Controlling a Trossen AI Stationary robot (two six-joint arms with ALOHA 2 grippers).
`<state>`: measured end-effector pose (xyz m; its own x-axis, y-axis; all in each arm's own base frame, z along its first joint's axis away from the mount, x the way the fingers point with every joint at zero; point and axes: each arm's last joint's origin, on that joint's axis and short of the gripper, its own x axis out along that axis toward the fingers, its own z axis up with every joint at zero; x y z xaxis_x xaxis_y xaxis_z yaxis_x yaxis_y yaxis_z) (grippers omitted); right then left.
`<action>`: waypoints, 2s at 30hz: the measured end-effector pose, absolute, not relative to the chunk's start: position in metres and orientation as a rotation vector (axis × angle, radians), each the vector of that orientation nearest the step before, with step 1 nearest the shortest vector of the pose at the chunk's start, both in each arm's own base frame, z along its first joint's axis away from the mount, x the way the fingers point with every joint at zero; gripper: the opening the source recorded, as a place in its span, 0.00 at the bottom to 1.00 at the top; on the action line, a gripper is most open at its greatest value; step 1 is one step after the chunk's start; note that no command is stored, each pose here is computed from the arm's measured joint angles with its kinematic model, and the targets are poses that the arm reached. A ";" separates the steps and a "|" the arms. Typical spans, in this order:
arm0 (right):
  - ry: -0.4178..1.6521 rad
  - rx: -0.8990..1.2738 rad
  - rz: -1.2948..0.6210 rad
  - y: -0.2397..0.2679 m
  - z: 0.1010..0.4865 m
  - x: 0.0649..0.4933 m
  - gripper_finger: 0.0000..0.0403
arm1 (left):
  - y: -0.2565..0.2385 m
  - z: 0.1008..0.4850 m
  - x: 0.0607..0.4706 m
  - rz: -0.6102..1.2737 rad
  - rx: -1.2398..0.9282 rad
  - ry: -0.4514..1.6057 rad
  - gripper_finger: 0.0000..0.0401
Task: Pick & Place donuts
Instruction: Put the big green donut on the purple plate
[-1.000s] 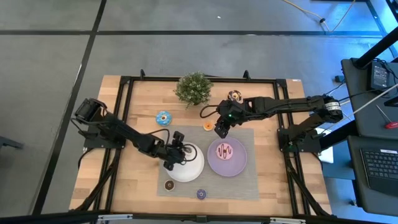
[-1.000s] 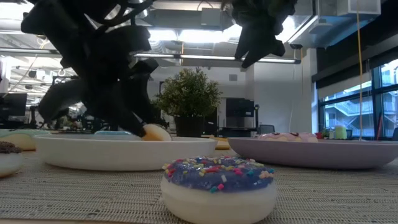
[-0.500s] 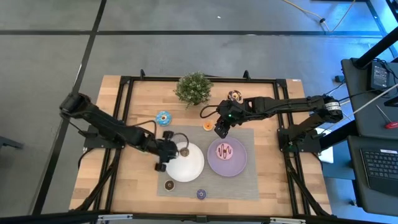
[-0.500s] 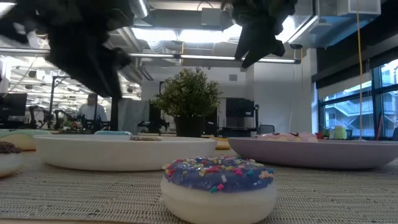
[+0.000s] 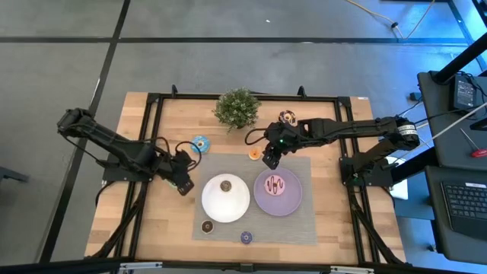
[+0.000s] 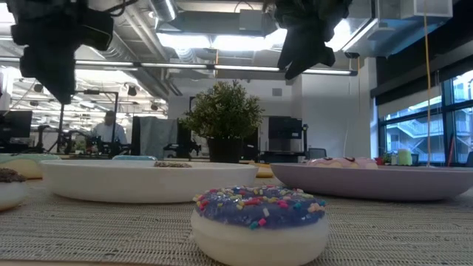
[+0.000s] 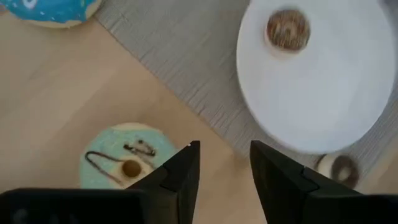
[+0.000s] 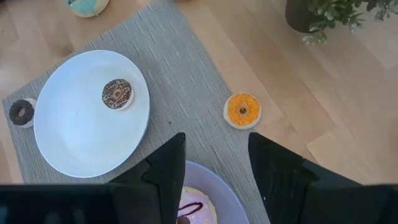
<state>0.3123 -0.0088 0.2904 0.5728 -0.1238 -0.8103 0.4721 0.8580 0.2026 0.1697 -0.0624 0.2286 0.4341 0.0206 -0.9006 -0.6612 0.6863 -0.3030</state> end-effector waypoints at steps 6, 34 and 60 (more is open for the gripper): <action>0.891 0.426 -0.360 -0.009 0.291 0.313 0.44 | -0.056 0.221 0.157 0.678 -0.785 1.170 0.32; 0.848 0.433 -0.350 -0.009 0.293 0.316 0.44 | -0.049 0.186 0.144 0.943 -0.800 1.198 0.49; 0.844 0.410 -0.336 -0.009 0.294 0.317 0.44 | -0.044 0.146 0.136 1.044 -1.035 1.210 0.51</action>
